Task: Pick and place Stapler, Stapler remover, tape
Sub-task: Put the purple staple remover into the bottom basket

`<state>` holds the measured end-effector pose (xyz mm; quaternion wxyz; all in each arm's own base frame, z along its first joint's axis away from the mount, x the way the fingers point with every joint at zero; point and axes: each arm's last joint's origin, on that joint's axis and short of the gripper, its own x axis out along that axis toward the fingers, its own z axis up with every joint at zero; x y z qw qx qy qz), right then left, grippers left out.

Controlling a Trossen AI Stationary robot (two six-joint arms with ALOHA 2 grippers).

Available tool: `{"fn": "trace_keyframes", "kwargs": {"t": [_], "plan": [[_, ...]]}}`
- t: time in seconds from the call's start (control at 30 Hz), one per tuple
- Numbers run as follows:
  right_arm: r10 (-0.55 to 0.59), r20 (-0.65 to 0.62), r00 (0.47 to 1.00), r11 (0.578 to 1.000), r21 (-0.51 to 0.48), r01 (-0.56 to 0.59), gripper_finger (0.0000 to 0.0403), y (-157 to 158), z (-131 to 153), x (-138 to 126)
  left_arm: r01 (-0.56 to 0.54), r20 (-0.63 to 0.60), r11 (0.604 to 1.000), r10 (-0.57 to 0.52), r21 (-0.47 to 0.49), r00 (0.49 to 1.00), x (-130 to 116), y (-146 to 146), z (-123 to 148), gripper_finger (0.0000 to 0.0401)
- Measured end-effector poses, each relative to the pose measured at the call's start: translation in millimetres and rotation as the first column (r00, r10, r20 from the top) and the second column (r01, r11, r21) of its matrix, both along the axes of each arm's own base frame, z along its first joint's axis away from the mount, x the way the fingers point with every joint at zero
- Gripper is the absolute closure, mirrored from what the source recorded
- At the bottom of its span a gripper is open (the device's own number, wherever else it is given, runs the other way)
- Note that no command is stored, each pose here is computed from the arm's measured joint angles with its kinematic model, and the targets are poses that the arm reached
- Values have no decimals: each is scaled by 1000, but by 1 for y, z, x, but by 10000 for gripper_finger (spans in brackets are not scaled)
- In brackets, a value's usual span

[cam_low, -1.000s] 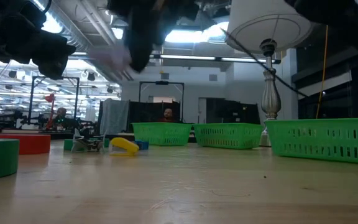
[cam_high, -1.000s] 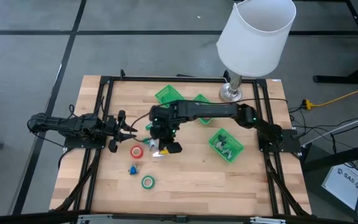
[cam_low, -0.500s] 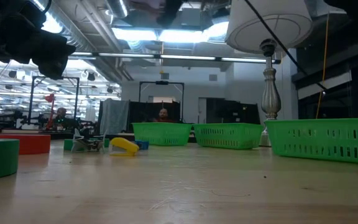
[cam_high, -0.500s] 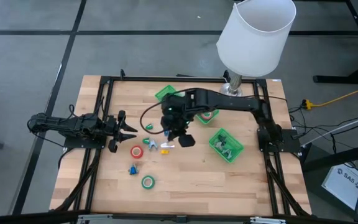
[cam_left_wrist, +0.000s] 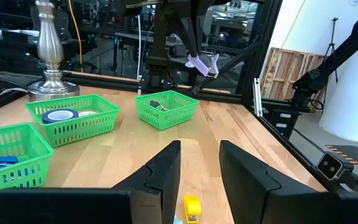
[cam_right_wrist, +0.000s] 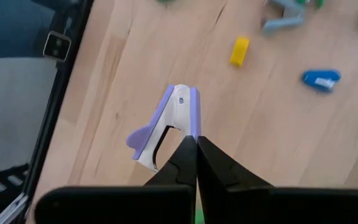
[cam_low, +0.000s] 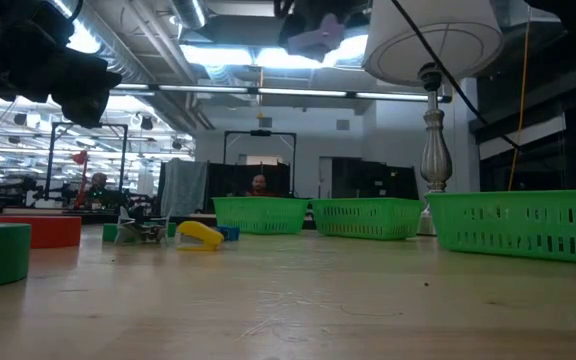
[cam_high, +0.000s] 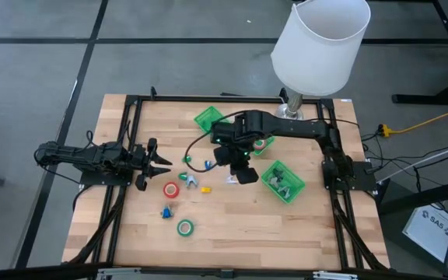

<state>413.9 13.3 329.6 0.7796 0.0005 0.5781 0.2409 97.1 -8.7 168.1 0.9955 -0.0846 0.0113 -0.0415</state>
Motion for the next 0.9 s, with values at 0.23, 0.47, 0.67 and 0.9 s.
{"fn": "trace_keyframes", "kwargs": {"t": [0.23, 0.47, 0.67, 0.9], "plan": [[-4, -42, 999, 1000, 0, 4, 403, 0, -1, -4, 0, 0, 1000, 0, 0, 1000, 0, 0, 0, 294], [-56, -114, 992, 998, -38, 52, 403, -1, -1, -10, 0, 0, 1000, 0, 0, 1000, 0, 0, 0, 294], [-109, -96, 989, 992, -68, 102, 403, 14, 16, -22, 0, 0, 1000, 0, 0, 1000, 0, 0, 0, 294], [-192, -36, 981, 970, -159, 184, 403, 38, 39, -41, 1, 0, 1000, -1, 0, 1000, 0, 0, 0, 294]]}}
